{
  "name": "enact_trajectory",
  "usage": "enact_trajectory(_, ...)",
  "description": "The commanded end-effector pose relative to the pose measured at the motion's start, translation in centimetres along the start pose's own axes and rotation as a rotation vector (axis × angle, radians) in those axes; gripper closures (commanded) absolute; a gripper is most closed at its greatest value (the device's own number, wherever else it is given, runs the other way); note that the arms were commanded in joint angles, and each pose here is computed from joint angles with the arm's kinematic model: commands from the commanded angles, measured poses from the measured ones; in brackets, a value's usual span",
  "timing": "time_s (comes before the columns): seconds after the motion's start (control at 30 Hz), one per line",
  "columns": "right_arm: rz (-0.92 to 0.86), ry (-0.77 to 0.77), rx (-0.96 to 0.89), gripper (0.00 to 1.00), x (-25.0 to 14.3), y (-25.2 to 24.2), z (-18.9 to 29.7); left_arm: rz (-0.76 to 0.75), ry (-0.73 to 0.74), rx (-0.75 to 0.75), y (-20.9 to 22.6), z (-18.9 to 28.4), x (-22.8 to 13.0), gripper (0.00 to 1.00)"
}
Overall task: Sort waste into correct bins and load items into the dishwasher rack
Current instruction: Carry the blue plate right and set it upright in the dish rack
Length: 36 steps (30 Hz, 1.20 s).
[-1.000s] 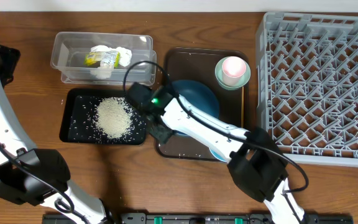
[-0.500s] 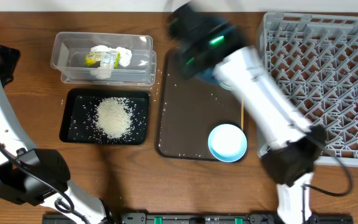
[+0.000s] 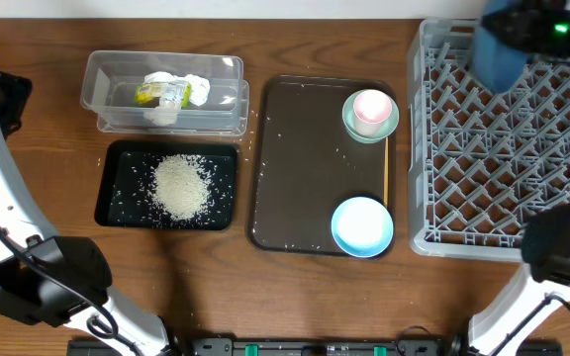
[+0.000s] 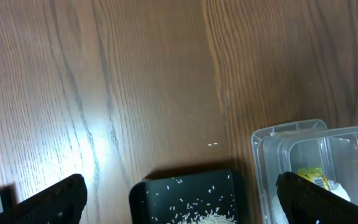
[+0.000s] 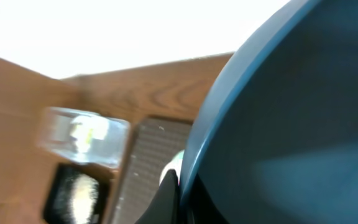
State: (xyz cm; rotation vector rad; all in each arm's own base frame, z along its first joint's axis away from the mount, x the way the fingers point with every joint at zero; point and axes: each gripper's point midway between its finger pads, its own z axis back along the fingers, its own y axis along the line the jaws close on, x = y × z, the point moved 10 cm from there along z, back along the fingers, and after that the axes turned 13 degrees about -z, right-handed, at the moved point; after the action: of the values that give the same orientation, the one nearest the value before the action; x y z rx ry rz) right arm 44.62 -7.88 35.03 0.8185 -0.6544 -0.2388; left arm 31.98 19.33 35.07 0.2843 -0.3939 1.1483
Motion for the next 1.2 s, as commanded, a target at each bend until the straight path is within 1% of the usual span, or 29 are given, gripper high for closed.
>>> enact_trajectory(0.0, 0.004, 0.063, 0.329, 0.99, -0.6, -0.8, 0.9, 0.001, -0.002, 0.014, 0.0, -0.2, 0.1, 0.00)
enact_trajectory(0.17, 0.001, 0.079, 0.457, 0.99, -1.6, -3.8, -0.3, 0.001, -0.002, 0.014, 0.0, -0.2, 0.1, 0.00)
enact_trajectory(0.3, -0.045, 0.092, 0.455, 0.99, -2.5, -5.4, -1.1, 0.001, -0.002, 0.014, 0.0, -0.2, 0.1, 0.00)
enact_trajectory(0.43, -0.099, 0.090, 0.424, 0.99, -2.5, -6.0, -0.9, 0.001, -0.002, 0.014, 0.0, -0.2, 0.1, 0.00)
enact_trajectory(0.53, -0.148, 0.075, 0.352, 0.99, -2.4, -6.8, -0.8, 0.001, -0.002, 0.014, 0.0, -0.2, 0.1, 0.00)
enact_trajectory(0.77, -0.250, 0.043, 0.114, 0.99, -2.9, -9.1, -0.4, 0.001, -0.002, 0.014, 0.0, -0.2, 0.1, 0.00)
enact_trajectory(0.97, -0.286, 0.018, 0.064, 0.99, -2.8, -10.4, 0.8, 0.001, -0.002, 0.014, 0.0, -0.2, 0.1, 0.00)
enact_trajectory(1.0, -0.292, 0.015, 0.054, 0.97, -2.8, -10.6, 0.9, 0.001, -0.002, 0.014, 0.0, -0.2, 0.1, 0.00)
enact_trajectory(1.1, -0.313, 0.006, 0.004, 0.85, -2.9, -11.2, 1.4, 0.001, -0.002, 0.014, 0.0, -0.2, 0.1, 0.00)
enact_trajectory(1.17, -0.328, 0.002, -0.041, 0.79, -3.0, -11.6, 1.6, 0.001, -0.002, 0.014, 0.0, -0.2, 0.1, 0.00)
